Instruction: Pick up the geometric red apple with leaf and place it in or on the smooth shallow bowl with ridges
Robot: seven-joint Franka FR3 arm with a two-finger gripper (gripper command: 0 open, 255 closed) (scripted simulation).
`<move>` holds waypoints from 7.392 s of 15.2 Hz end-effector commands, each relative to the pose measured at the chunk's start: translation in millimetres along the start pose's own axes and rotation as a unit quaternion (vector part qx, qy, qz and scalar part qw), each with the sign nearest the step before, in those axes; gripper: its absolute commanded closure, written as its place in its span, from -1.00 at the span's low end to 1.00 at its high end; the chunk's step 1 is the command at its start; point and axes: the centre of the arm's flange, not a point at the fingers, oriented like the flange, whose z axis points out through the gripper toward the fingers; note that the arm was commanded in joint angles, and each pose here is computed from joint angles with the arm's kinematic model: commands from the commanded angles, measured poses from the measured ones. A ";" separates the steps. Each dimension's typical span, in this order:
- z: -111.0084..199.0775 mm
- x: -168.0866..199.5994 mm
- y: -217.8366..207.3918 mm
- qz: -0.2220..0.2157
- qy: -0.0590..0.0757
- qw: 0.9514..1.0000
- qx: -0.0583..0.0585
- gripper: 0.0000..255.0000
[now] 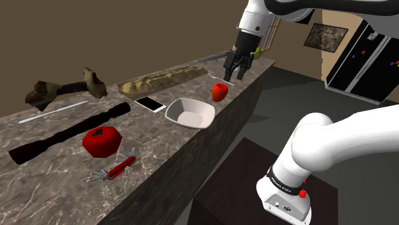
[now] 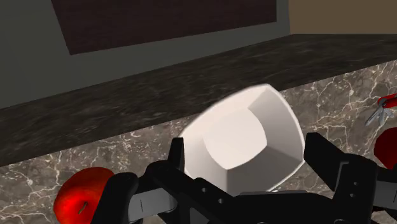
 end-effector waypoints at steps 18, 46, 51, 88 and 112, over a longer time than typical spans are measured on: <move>69.5 82.8 -207.7 -0.041 -0.009 0.999 -0.032 -1.00; 205.0 153.0 -437.4 -0.087 -0.018 0.994 -0.069 -1.00; 205.0 153.0 -437.5 -0.087 -0.018 0.994 -0.069 -1.00; 80.0 154.7 -441.8 -0.087 -0.018 0.994 -0.069 1.00; 158.2 106.8 -278.0 -0.060 -0.009 0.998 0.001 -1.00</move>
